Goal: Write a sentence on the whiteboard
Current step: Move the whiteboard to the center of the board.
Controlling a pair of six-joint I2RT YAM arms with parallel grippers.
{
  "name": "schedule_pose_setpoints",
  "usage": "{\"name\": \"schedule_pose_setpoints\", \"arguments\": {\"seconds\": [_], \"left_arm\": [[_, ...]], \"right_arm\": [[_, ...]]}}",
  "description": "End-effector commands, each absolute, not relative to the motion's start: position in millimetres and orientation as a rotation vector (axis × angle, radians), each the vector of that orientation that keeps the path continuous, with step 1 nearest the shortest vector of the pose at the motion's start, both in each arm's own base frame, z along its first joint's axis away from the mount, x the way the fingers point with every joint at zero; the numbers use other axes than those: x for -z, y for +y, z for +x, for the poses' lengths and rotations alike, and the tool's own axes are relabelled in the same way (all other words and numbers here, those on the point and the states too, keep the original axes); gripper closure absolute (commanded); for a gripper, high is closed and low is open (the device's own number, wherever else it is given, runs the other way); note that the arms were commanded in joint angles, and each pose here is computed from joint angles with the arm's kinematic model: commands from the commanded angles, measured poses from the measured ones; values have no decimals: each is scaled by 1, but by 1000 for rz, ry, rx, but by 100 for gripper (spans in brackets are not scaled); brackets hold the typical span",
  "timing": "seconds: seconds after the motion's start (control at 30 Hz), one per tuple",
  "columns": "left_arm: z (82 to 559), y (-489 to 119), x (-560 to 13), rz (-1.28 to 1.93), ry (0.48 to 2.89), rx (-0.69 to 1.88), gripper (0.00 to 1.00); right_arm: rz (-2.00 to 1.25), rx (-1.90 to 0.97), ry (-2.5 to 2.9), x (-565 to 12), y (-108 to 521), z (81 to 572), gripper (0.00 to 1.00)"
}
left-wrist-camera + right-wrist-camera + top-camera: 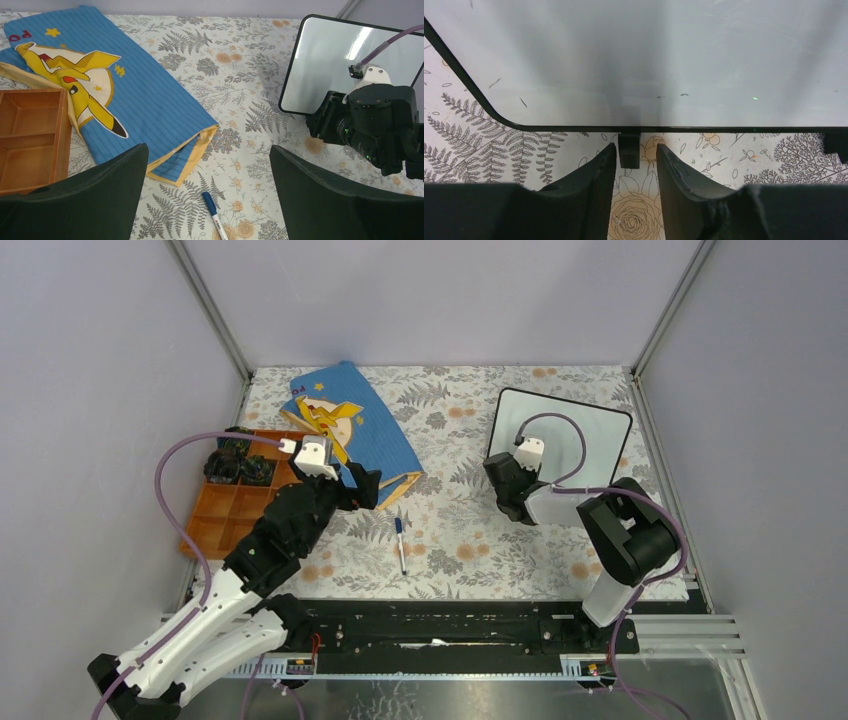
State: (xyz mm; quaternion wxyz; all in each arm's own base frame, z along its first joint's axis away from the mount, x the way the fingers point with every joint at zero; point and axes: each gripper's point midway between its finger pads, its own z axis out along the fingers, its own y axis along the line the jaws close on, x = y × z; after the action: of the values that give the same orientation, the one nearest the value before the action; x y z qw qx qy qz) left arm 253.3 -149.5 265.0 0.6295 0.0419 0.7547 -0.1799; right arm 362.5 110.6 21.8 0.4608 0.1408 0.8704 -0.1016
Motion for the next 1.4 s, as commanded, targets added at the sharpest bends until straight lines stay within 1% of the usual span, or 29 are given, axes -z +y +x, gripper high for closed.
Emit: {"name": "schedule_pose_setpoints", "arguments": {"seconds": [0.0,0.23,0.43,0.67,0.93,1.07,1.13,1.37], "left_arm": [[255,-154,-276,107,1674,434,1],[254,-155,-275,112,1673,437,1],[254,-156,-275,117,1674,441,1],[253,-155,-276,115,1668,442,1],[252,-157,-277,119,1665,449,1],[252,-157,-278,120,1662,456,1],[251,-157,-278,120,1662,457,1],[250,-158,-278,125,1662,464,1]], "right_arm": [[364,220,2086,-36,116,382,59],[348,226,2098,-31,115,378,67],[326,231,2103,-31,115,378,71],[299,230,2116,-30,116,377,79],[250,220,2138,-31,115,368,94],[225,202,2150,-31,115,357,98],[211,197,2152,-33,116,350,100],[135,164,2153,-39,132,325,100]]}}
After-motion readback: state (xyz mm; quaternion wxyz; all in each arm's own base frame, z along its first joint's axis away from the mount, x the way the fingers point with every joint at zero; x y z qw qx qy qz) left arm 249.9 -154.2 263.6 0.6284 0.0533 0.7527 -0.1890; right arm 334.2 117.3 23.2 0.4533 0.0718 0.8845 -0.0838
